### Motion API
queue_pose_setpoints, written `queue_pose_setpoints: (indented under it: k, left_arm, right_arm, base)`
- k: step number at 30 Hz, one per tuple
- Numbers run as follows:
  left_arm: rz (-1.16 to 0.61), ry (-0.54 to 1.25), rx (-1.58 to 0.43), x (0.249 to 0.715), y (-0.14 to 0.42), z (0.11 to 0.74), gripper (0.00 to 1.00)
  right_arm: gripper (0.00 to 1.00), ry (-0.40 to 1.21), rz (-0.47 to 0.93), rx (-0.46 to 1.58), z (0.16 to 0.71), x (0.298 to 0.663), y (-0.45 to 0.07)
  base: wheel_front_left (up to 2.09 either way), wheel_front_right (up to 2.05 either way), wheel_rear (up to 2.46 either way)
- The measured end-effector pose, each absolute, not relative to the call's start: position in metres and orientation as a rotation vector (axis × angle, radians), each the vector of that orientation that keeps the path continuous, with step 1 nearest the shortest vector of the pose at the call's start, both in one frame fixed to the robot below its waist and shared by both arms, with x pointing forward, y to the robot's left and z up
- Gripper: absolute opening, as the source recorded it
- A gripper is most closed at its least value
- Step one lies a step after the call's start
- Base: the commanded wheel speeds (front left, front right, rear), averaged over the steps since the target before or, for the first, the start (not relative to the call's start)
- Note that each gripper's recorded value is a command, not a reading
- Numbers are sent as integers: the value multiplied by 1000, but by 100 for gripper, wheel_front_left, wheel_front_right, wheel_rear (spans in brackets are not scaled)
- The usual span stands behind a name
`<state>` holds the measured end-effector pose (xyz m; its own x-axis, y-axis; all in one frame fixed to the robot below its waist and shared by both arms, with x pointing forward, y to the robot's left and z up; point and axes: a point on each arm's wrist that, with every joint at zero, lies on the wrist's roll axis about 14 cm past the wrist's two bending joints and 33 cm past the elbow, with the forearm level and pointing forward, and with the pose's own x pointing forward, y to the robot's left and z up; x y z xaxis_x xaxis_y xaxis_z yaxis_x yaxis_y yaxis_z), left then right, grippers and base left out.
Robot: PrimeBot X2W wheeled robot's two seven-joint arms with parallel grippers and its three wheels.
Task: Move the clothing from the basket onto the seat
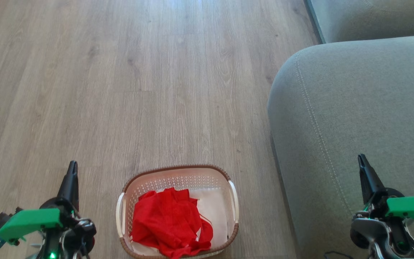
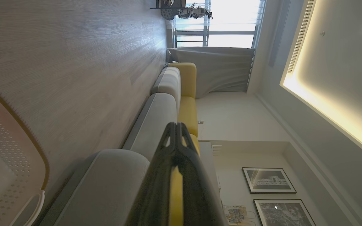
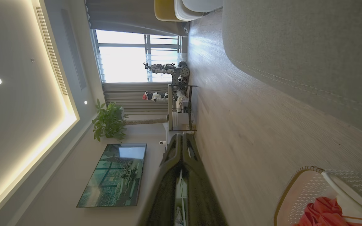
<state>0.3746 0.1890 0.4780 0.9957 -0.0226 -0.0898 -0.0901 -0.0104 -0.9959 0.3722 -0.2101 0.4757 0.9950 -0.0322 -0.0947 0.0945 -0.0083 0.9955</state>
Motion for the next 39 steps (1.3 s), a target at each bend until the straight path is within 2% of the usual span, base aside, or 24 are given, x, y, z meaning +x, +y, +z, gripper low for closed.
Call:
queue_pose_setpoints:
  k: [39]
  left_arm:
    - [53, 88, -1581, 375, 189, 478, 0]
  right_arm:
    - [0, 49, -100, 1576, 476, 372, -210]
  base:
    - [0, 0, 0]
